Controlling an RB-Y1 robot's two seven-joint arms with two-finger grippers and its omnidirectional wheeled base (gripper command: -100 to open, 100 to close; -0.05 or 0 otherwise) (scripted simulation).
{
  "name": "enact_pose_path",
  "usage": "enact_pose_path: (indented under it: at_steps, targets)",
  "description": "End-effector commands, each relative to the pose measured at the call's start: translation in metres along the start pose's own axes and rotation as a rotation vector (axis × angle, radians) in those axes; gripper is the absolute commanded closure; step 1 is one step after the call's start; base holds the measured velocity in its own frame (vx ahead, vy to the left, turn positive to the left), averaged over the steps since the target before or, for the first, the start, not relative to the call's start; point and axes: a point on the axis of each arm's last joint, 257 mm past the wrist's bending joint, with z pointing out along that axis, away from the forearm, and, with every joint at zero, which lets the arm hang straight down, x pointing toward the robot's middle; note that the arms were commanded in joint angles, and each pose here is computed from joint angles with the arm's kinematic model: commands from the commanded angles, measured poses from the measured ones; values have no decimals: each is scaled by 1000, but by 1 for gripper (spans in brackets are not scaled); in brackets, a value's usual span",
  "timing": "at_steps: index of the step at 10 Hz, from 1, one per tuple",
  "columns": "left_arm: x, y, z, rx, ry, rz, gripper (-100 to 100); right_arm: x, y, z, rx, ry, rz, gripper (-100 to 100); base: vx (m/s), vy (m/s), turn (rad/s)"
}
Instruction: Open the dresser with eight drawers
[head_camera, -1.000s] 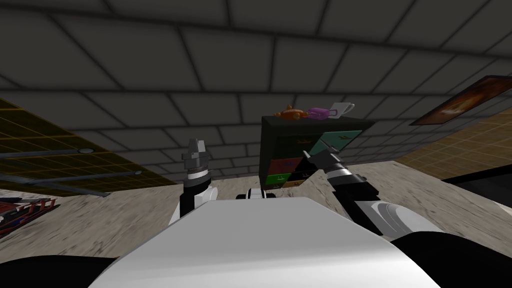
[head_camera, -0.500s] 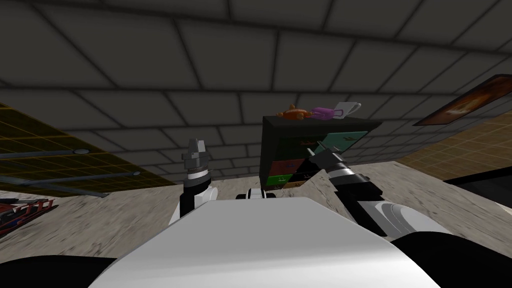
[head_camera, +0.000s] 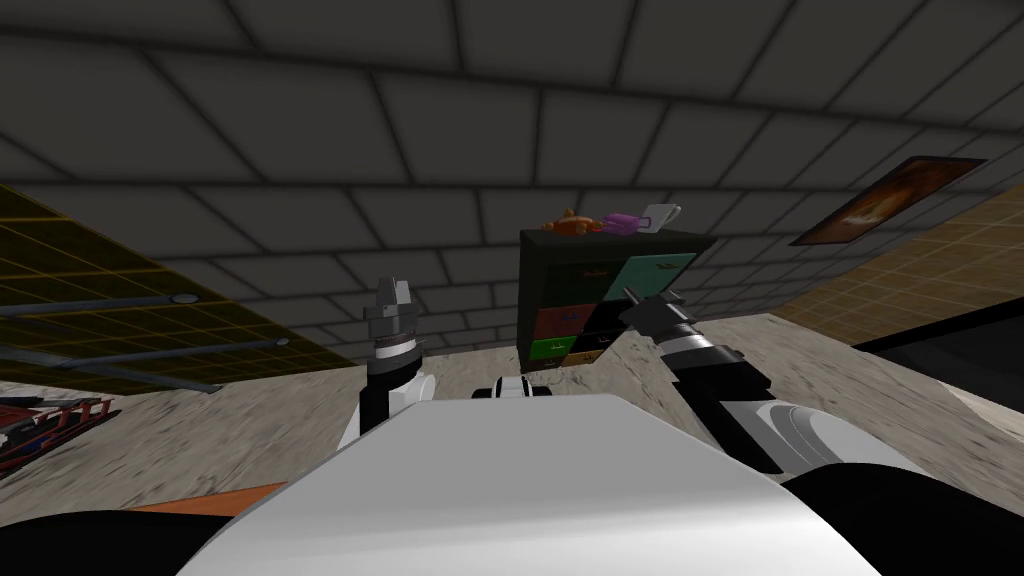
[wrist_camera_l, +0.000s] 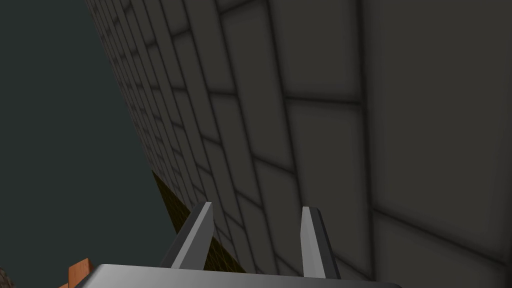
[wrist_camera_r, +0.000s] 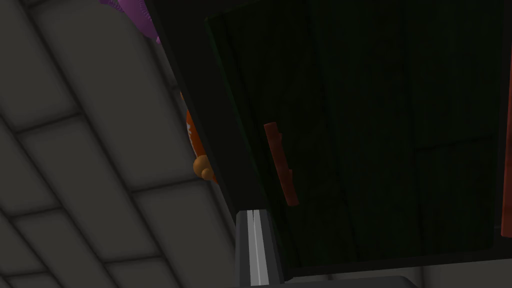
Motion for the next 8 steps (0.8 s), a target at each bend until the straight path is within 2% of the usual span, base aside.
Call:
enact_pose_path:
  at_steps: [1, 6, 7, 8]
  targets:
    - [0, 0, 0, 0, 0, 0, 0, 13, 7, 0, -12, 25, 2, -100, -22, 3, 2]
    - [0, 0, 0, 0, 0, 0, 0, 54, 28, -2, -42, 105, 30, -100, 18, 4, 8]
    - [0, 0, 0, 0, 0, 0, 0, 60, 31, -1, -40, 116, 51, -100, 37, 17, 29]
    - [0, 0, 0, 0, 0, 0, 0, 58, 29, 3, -22, 109, 84, -100, 87, 35, 89]
